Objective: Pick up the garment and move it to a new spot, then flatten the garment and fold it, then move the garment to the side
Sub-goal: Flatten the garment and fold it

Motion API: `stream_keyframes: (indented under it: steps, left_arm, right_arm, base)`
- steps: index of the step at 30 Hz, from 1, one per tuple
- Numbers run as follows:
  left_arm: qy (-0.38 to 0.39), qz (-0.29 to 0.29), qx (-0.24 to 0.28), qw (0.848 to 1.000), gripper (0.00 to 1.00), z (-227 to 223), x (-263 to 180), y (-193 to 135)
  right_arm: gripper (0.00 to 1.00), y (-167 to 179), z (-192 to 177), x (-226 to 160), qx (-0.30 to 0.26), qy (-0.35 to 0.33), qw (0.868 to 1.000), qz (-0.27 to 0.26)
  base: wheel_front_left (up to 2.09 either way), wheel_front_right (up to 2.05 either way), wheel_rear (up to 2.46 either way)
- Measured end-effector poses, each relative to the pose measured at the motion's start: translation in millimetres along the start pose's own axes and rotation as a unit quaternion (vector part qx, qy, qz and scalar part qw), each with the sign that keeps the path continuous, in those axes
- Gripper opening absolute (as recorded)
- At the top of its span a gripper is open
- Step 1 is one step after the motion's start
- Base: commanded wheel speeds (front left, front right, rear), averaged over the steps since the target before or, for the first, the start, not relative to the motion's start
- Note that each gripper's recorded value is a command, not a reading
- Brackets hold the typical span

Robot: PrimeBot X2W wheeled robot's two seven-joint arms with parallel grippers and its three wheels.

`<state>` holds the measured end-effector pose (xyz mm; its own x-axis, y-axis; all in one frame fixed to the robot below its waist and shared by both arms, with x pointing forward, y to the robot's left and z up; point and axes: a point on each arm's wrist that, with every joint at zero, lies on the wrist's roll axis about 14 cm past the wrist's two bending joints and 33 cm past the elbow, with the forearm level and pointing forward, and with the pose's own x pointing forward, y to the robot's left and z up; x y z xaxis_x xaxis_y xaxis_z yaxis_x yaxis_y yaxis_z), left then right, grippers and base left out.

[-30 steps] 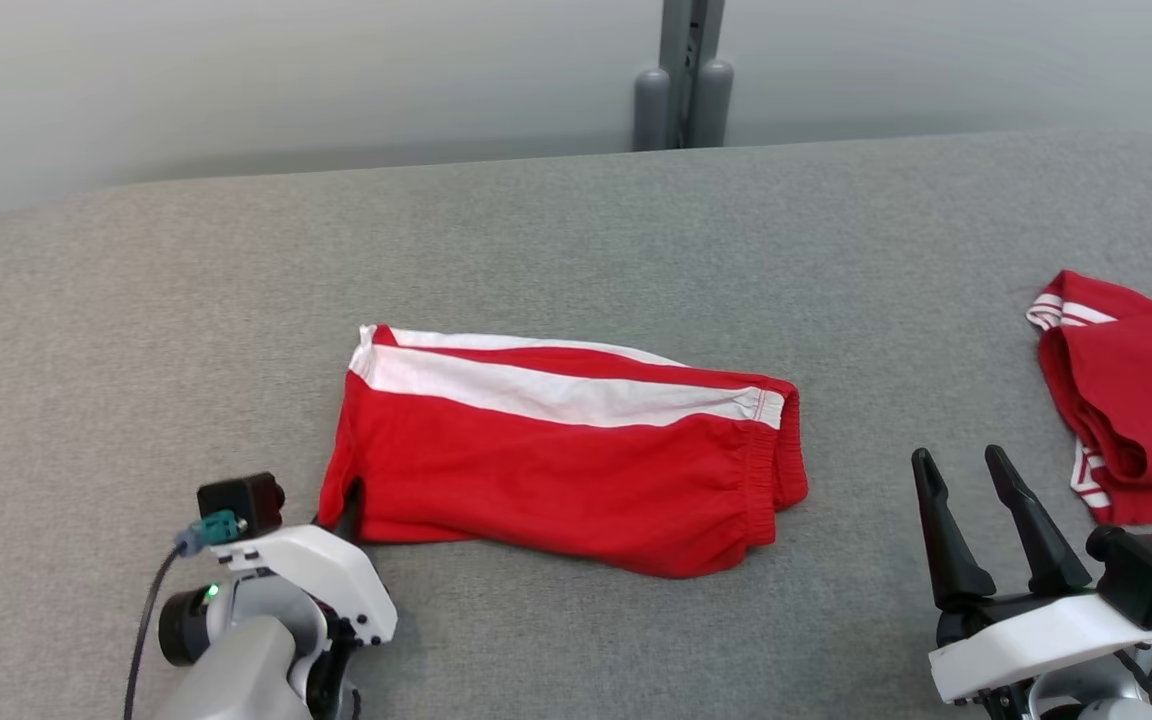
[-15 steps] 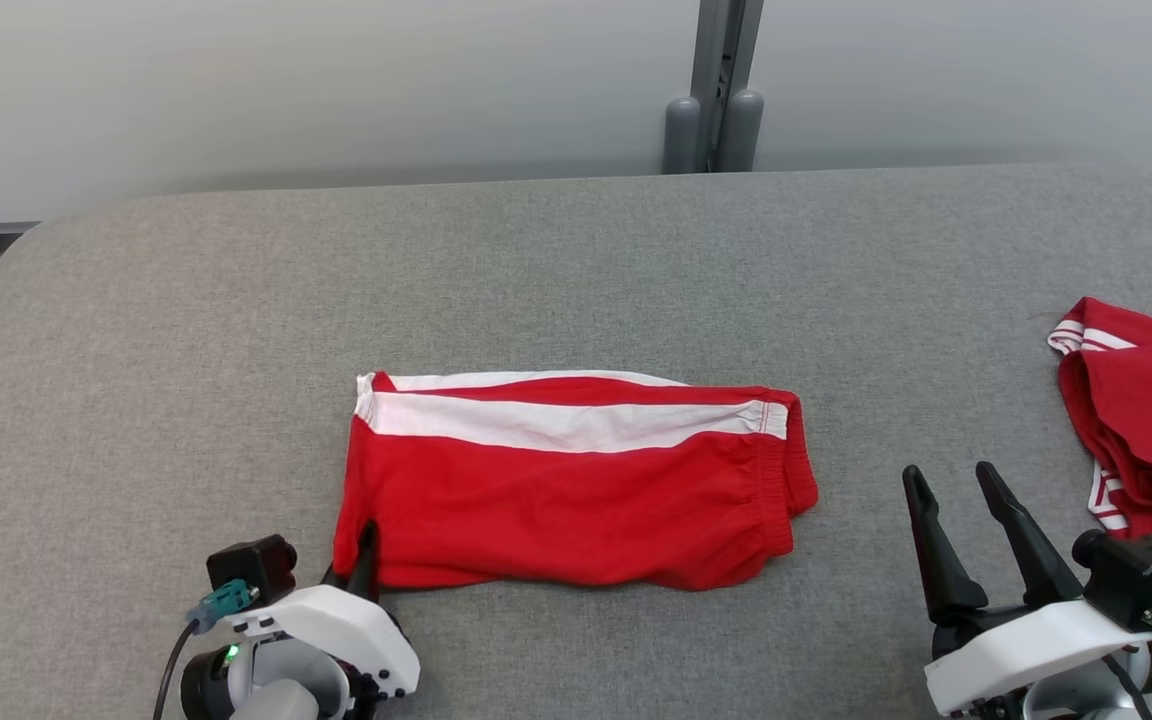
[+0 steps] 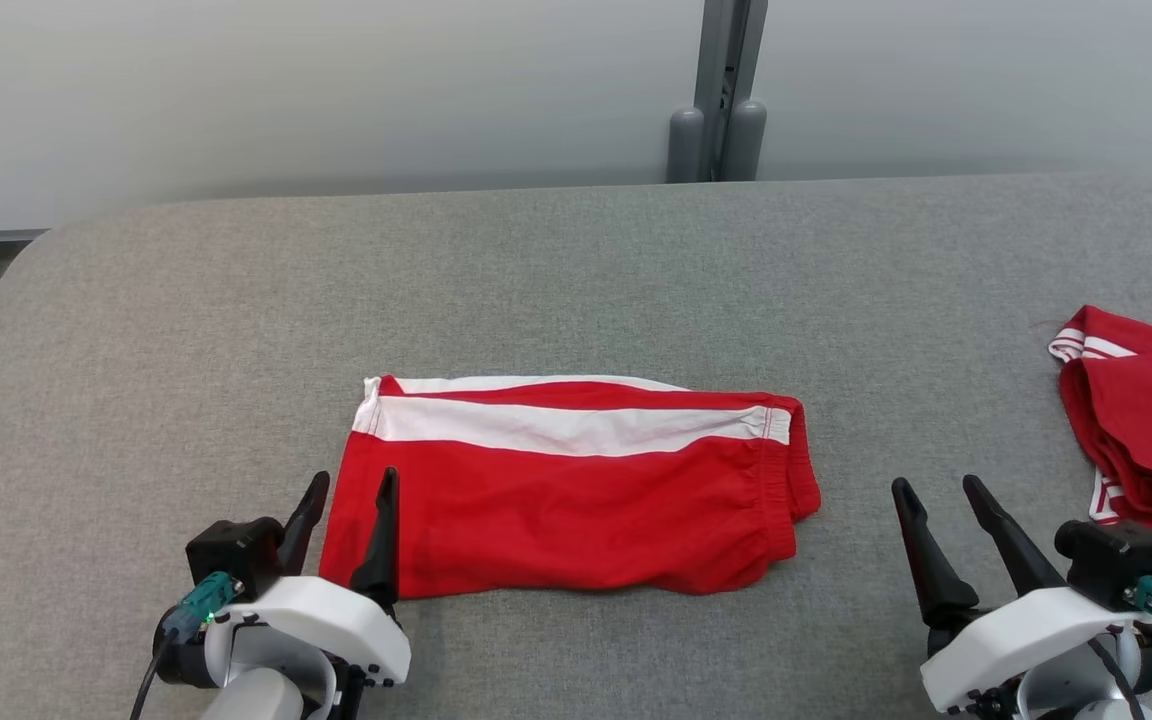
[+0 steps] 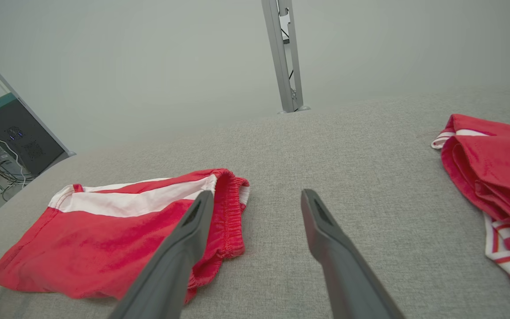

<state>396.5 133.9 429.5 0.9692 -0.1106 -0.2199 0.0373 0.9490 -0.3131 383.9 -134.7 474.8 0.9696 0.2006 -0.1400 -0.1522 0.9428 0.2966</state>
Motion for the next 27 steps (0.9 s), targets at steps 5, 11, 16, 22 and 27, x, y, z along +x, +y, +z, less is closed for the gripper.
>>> stream_keyframes:
  steps: [5, 11, 16, 22, 27]
  left_arm:
    - [-0.029, -0.012, 0.022, 0.999, 1.00, 13.8, -10.0, -5.4]
    - [-0.050, -0.005, 0.022, 0.999, 1.00, 21.1, -23.0, -4.5]
    - [-0.060, 0.008, 0.017, 0.998, 1.00, 23.4, -32.7, -0.6]
    - [-0.067, 0.023, 0.010, 0.997, 1.00, 23.9, -40.6, 4.4]
    - [-0.070, 0.033, 0.008, 0.997, 1.00, 24.0, -42.7, 9.9]
  right_arm:
    - [1.00, -1.0, -2.4, 4.6, -0.007, 0.024, 1.000, -0.001]
    - [1.00, 4.0, -10.2, 17.5, -0.017, 0.076, 0.997, 0.007]
    - [1.00, 20.1, -9.3, 34.7, -0.030, 0.107, 0.993, 0.031]
    - [1.00, 29.9, -26.3, 52.7, -0.043, 0.170, 0.983, 0.044]
    - [1.00, 33.0, -39.5, 62.5, -0.046, 0.207, 0.976, 0.046]
  base:
    - [0.00, 0.00, 0.00]
    - [0.00, 0.00, 0.00]
    - [0.00, 0.00, 0.00]
    - [0.00, 0.00, 0.00]
    - [0.00, 0.00, 0.00]
